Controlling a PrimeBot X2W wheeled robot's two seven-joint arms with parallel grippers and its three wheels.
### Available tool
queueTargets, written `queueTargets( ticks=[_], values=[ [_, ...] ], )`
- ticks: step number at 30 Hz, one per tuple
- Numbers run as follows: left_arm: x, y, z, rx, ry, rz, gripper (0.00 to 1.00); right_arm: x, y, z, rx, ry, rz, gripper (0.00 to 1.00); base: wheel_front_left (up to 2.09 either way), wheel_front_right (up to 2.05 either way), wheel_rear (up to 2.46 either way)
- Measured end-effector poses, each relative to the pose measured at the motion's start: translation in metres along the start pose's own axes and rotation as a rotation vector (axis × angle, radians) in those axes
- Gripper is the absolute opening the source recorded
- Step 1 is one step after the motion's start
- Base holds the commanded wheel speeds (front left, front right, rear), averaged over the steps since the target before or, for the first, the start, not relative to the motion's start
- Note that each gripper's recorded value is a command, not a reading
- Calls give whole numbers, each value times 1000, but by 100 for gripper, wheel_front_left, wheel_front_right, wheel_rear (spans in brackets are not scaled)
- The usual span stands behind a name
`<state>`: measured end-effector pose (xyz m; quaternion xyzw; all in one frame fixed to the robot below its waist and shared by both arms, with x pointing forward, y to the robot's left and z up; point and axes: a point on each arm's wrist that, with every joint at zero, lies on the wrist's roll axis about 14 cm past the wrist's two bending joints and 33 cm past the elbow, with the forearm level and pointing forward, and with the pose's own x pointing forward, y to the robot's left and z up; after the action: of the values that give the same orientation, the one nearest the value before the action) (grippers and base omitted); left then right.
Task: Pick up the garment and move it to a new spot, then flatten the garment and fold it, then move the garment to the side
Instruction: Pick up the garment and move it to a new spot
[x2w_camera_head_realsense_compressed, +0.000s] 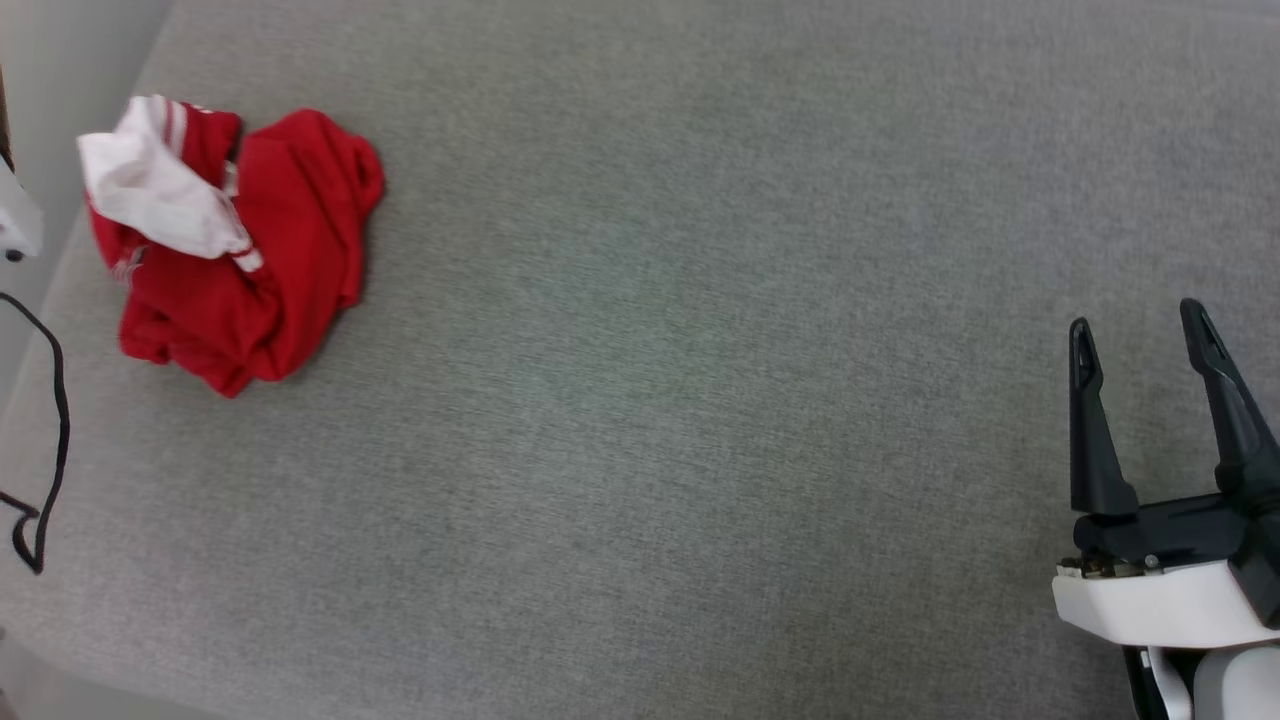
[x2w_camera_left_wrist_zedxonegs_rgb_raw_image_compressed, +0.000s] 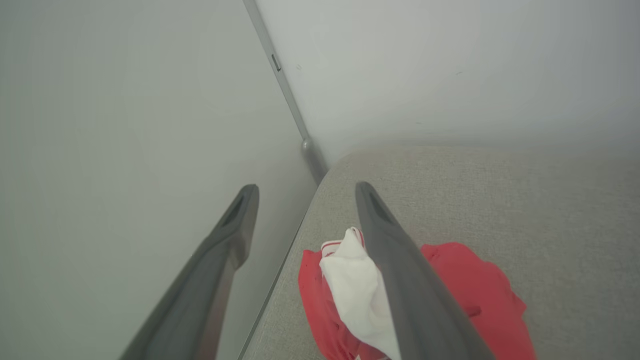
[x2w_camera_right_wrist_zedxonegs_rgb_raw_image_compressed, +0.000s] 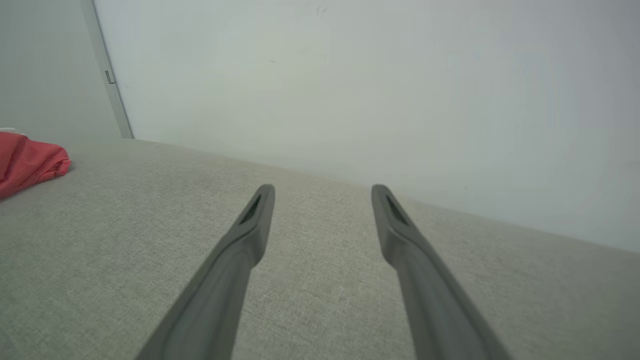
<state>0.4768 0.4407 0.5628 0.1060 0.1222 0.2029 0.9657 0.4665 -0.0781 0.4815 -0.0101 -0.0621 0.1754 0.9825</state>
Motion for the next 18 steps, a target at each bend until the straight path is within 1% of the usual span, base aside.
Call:
queueTargets(
  ticks=[5, 7, 15, 18],
  values=[
    [23, -32, -32, 47, 239, -101, 100, 3, -11, -15, -6, 21, -24, 100, 0, 0, 0],
    [24, -48, -49, 91, 343, -158, 100, 6, -14, -19, -5, 23, -31, 100, 0, 0, 0],
    [8, -80, -111, 81, 725, -332, 100, 15, -23, -39, -13, 41, -48, 100, 0, 0, 0],
    [0, -80, -132, 118, 841, -354, 100, 17, -27, -46, -18, 48, -55, 100, 0, 0, 0]
  ],
)
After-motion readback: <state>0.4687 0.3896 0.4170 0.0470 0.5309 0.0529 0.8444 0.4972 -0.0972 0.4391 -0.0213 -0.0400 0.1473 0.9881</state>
